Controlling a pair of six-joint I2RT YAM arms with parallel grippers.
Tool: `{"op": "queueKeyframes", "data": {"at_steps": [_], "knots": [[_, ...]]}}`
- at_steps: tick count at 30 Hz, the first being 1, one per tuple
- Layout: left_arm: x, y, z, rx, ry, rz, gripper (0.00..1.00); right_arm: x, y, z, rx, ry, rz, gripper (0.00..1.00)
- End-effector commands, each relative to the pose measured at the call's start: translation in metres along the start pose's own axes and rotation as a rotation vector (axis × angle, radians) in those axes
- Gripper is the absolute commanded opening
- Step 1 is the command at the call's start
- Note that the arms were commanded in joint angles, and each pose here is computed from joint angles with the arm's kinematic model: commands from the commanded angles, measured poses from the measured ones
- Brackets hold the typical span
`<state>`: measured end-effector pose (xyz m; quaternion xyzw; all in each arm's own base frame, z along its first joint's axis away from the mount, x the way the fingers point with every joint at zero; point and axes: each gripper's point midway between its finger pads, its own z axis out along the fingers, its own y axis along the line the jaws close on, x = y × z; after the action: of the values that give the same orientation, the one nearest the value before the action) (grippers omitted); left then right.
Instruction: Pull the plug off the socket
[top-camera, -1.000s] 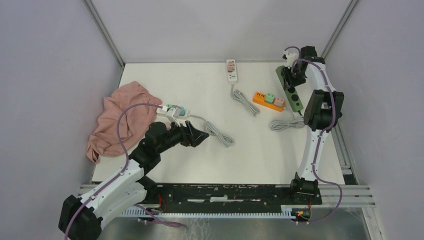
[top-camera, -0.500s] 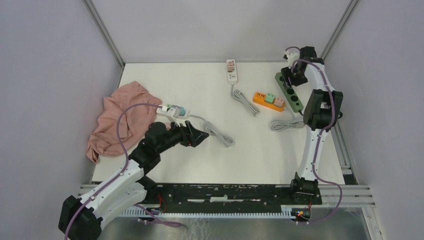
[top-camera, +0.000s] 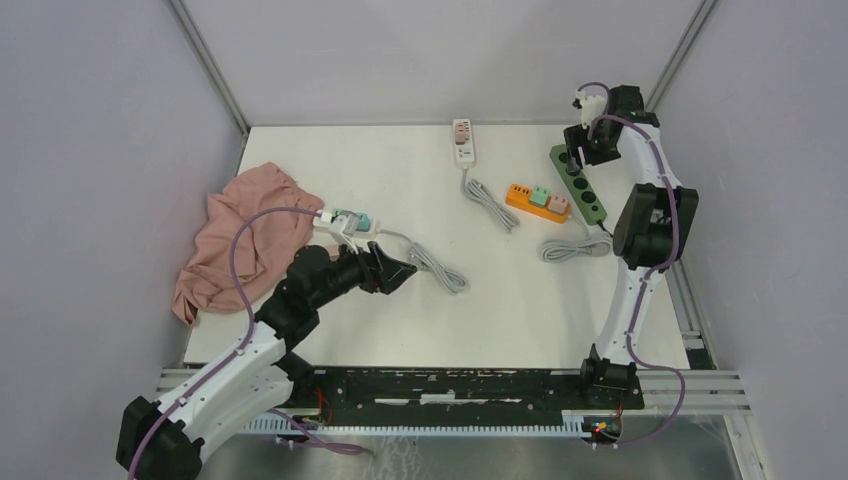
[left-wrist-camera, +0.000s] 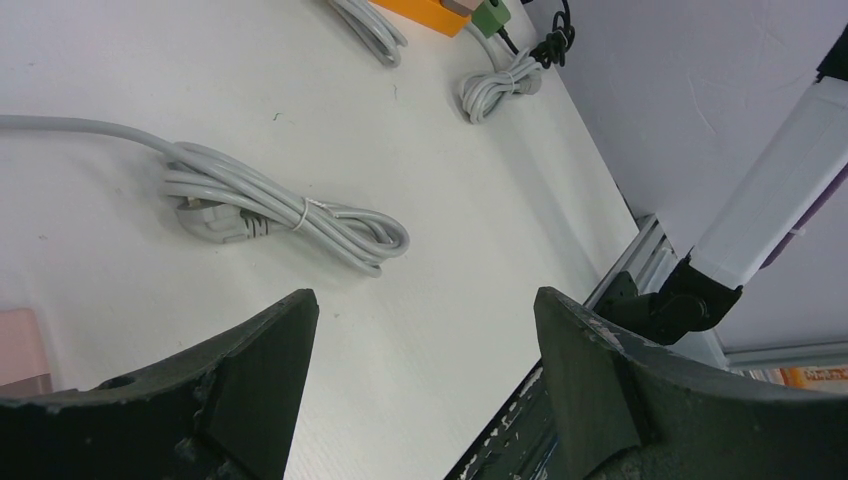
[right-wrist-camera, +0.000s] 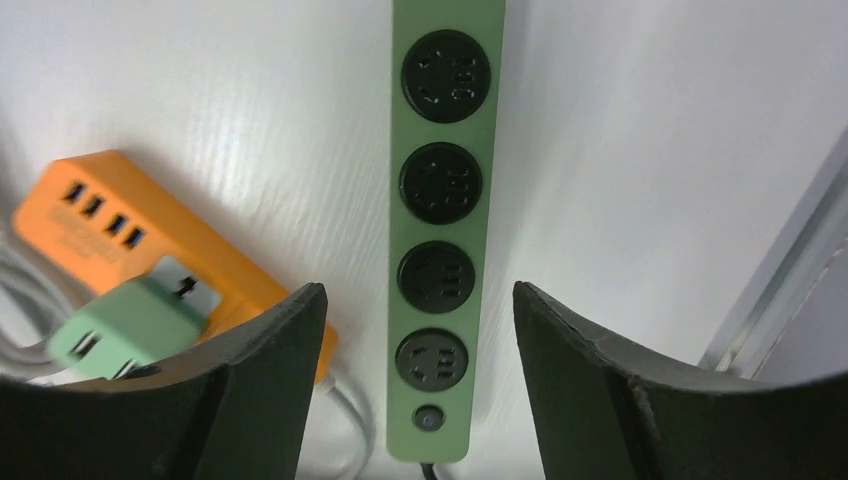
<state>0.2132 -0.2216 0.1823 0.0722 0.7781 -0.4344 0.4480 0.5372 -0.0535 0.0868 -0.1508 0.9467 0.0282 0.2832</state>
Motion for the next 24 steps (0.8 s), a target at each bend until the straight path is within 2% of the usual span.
{"op": "queueKeyframes", "data": {"at_steps": [1,15,24], "knots": [[-0.008,-0.003,-0.002,0.008,-0.039,-0.008,0.87,-0.052,0.01,-0.076,-0.01,-0.226,-0.003,0.75],[-0.015,0.006,0.007,-0.042,-0.084,-0.098,0.87,-0.035,0.095,-0.166,-0.264,-0.408,-0.009,0.77],[-0.027,0.041,0.021,-0.24,-0.161,-0.278,0.86,-0.015,0.157,-0.247,-0.443,-0.519,-0.046,0.77]]}}
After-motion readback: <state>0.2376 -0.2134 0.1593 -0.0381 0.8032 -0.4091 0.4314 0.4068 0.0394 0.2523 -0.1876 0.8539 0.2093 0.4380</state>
